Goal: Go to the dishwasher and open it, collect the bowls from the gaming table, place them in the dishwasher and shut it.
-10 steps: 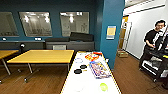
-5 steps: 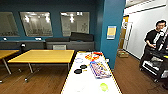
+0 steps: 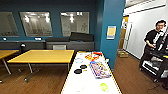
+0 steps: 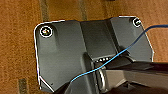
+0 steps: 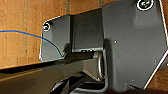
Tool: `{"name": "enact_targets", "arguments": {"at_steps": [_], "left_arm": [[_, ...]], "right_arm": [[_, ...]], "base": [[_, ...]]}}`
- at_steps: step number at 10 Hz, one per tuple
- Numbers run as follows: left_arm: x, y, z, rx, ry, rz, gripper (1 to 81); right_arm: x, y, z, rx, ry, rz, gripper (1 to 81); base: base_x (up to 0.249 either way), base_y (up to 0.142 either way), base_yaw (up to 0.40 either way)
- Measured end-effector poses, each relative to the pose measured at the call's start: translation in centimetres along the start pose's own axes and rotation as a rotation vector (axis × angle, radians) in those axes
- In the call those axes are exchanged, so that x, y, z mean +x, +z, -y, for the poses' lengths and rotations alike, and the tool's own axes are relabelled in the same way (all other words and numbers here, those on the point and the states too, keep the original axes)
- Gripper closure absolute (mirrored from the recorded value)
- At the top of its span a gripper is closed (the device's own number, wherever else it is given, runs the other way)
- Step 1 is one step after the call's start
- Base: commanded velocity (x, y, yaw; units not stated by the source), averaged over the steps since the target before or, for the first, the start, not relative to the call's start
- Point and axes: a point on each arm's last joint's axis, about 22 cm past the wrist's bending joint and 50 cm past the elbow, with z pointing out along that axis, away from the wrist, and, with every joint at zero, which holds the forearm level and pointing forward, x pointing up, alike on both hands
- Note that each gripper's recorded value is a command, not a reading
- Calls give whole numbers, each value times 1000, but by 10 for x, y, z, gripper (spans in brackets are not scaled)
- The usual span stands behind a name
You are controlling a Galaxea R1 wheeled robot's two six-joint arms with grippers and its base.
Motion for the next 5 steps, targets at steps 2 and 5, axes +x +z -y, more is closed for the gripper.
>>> {"name": "enact_targets", "arguments": {"at_steps": [2, 5], "left_arm": [[0, 0, 0, 0, 0, 0, 10], [1, 1, -4, -8, -1, -1, 10]], "right_arm": [[0, 0, 0, 0, 0, 0, 10], [1, 0, -3, -6, -1, -1, 10]], "base": [[0, 121, 0], [0, 121, 0]]}}
